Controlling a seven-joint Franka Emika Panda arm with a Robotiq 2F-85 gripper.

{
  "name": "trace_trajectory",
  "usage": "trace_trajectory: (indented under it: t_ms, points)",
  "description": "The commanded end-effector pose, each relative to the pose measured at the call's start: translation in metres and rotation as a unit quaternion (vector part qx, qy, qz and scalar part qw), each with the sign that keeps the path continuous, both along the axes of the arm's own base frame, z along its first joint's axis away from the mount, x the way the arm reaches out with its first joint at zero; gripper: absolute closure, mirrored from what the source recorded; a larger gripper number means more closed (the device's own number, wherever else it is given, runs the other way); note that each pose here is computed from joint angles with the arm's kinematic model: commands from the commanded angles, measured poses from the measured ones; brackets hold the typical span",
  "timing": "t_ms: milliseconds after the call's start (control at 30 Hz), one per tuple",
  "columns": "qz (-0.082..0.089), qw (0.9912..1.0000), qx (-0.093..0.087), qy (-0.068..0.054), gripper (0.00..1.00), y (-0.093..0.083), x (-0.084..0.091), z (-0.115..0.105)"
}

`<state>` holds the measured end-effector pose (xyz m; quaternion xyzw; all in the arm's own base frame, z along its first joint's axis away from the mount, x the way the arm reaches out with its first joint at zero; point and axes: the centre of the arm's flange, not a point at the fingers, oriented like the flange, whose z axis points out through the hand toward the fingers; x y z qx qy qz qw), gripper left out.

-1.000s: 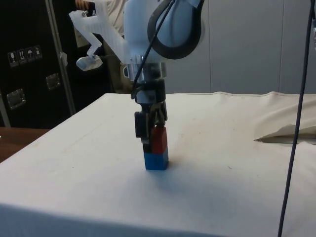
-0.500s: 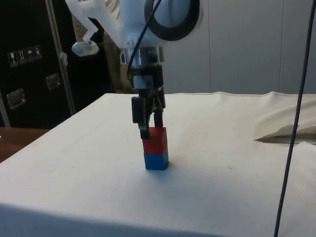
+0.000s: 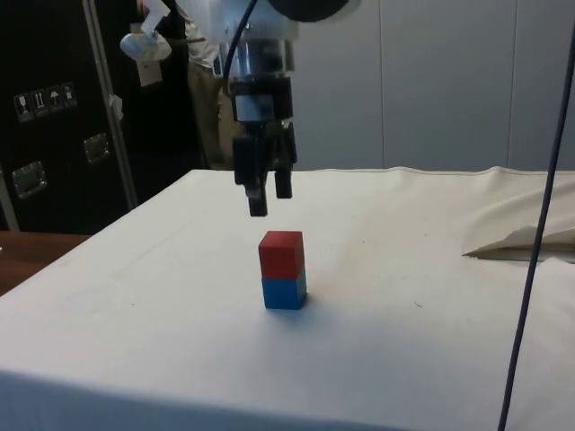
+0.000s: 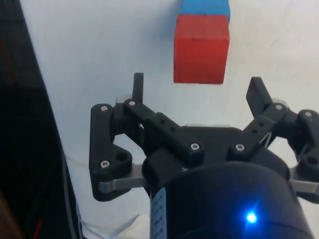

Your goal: Stack the two cubes.

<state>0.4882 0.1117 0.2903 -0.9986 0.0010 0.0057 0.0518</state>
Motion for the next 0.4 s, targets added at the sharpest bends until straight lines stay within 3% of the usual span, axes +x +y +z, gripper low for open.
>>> trace_trajectory:
  t_ms: [0,367]
  points:
    - [-0.001,1.00000,-0.001,0.001,0.00,0.000,0.000,0.007]
    - [0.003,0.99997,-0.001,-0.007,0.00,0.001,-0.008,0.044]
